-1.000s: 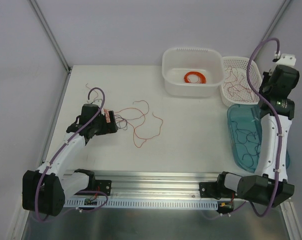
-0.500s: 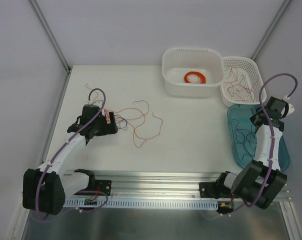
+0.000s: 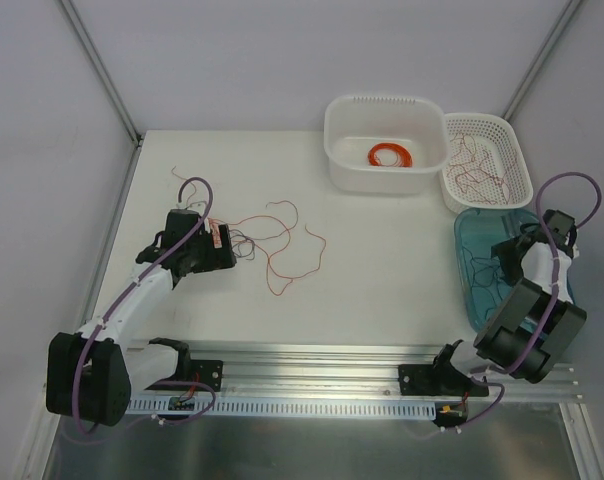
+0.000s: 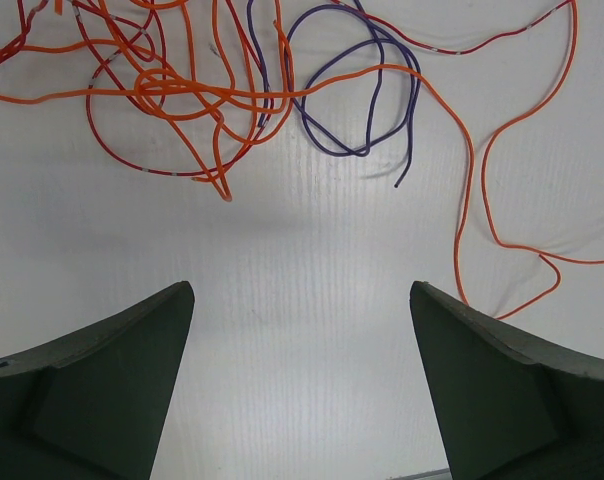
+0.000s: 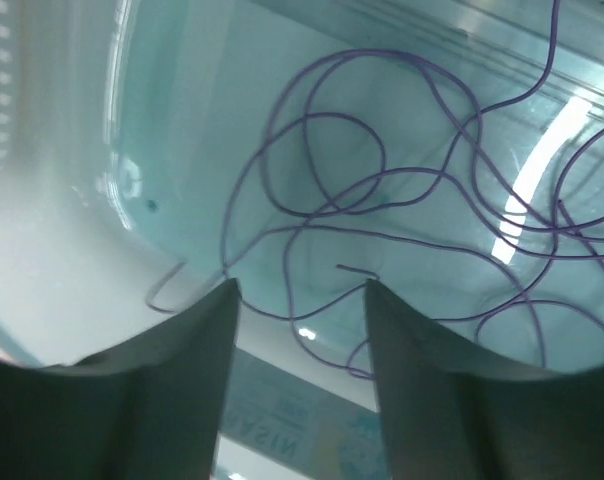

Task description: Untangle the cables

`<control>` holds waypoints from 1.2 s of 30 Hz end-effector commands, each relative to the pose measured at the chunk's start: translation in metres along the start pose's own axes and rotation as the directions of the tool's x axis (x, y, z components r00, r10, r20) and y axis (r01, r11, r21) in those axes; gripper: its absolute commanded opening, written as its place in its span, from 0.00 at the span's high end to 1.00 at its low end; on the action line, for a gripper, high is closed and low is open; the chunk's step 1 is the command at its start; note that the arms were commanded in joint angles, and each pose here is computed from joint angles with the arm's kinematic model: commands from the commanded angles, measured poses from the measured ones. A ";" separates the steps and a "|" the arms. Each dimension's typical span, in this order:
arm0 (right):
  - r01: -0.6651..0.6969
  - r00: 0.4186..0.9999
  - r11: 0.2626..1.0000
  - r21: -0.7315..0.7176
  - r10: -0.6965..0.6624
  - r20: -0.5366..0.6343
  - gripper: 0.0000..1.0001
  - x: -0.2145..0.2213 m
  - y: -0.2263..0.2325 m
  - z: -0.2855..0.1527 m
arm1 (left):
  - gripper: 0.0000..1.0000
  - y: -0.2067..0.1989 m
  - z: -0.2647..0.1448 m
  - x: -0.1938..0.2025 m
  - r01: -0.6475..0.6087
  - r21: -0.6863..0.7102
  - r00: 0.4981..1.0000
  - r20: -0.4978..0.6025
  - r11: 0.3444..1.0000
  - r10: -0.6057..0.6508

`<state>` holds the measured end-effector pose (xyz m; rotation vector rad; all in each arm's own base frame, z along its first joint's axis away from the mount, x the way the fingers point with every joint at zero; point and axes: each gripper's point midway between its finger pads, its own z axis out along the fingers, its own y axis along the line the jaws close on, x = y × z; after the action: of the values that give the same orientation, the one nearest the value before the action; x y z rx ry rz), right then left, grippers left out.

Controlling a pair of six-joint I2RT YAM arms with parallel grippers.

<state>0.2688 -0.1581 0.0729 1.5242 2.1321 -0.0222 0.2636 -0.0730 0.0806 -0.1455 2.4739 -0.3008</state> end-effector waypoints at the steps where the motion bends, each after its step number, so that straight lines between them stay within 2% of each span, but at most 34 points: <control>1: 0.019 0.995 0.995 -0.101 -0.009 0.098 0.39 -0.033 0.030 -0.038 | 0.09 -0.006 0.000 -0.002 -0.004 0.024 1.000 0.011 1.000 0.004; 2: 0.034 0.995 0.994 -0.104 -0.023 0.100 0.31 -0.034 0.032 -0.045 | 0.09 -0.006 0.000 -0.002 -0.003 0.025 1.000 0.009 1.000 0.002; 5: 0.073 0.988 0.986 -0.147 -0.051 0.147 0.19 -0.044 0.048 -0.073 | 0.09 -0.009 0.000 -0.003 0.010 0.033 1.000 0.002 0.999 -0.010; 8: 0.155 0.972 0.970 -0.189 -0.116 0.202 0.11 -0.044 0.067 -0.099 | 0.09 -0.013 0.001 -0.006 0.037 0.048 0.999 -0.003 0.998 -0.037; 11: 0.277 0.943 0.930 -0.241 -0.215 0.253 0.08 -0.035 0.091 -0.122 | 0.09 -0.017 0.002 -0.008 0.067 0.052 0.998 -0.010 0.996 -0.066; 15: 0.526 0.843 0.779 -0.341 -0.425 0.329 0.06 0.009 0.131 -0.153 | 0.09 -0.015 0.004 -0.013 0.137 0.020 0.990 -0.009 0.990 -0.137; 17: 0.629 0.776 0.681 -0.374 -0.518 0.361 0.06 0.031 0.142 -0.162 | 0.09 -0.015 0.003 -0.022 0.185 -0.003 0.983 0.007 0.983 -0.185; 18: 0.678 0.735 0.591 -0.438 -0.568 0.370 0.06 0.057 0.152 -0.174 | 0.10 -0.014 0.005 -0.022 0.204 -0.017 0.979 0.001 0.979 -0.204; 22: 0.746 0.635 0.386 -0.542 -0.658 0.405 0.06 0.118 0.160 -0.191 | 0.16 -0.014 0.012 -0.029 0.288 -0.055 0.957 -0.001 0.956 -0.289; 26: 0.754 0.556 0.215 -0.621 -0.713 0.428 0.05 0.176 0.160 -0.202 | 0.24 -0.021 0.020 -0.036 0.334 -0.053 0.942 -0.021 0.941 -0.336; 31: 0.751 0.472 0.087 -0.654 -0.763 0.441 0.04 0.219 0.159 -0.204 | 0.41 -0.030 0.031 -0.044 0.313 -0.060 0.948 -0.039 0.948 -0.316; 32: 0.750 0.451 0.054 -0.659 -0.771 0.451 0.04 0.228 0.158 -0.208 | 0.42 -0.029 0.036 -0.043 0.296 -0.075 0.953 -0.047 0.952 -0.300; 36: 0.739 0.429 0.008 -0.674 -0.777 0.461 0.04 0.245 0.157 -0.210 | 0.46 -0.036 0.046 -0.044 0.228 -0.075 0.970 -0.072 0.971 -0.234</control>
<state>0.2634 0.1638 0.1885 -0.2858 2.2445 0.5331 0.3144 -0.1056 0.0739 -0.5122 2.5659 -0.3607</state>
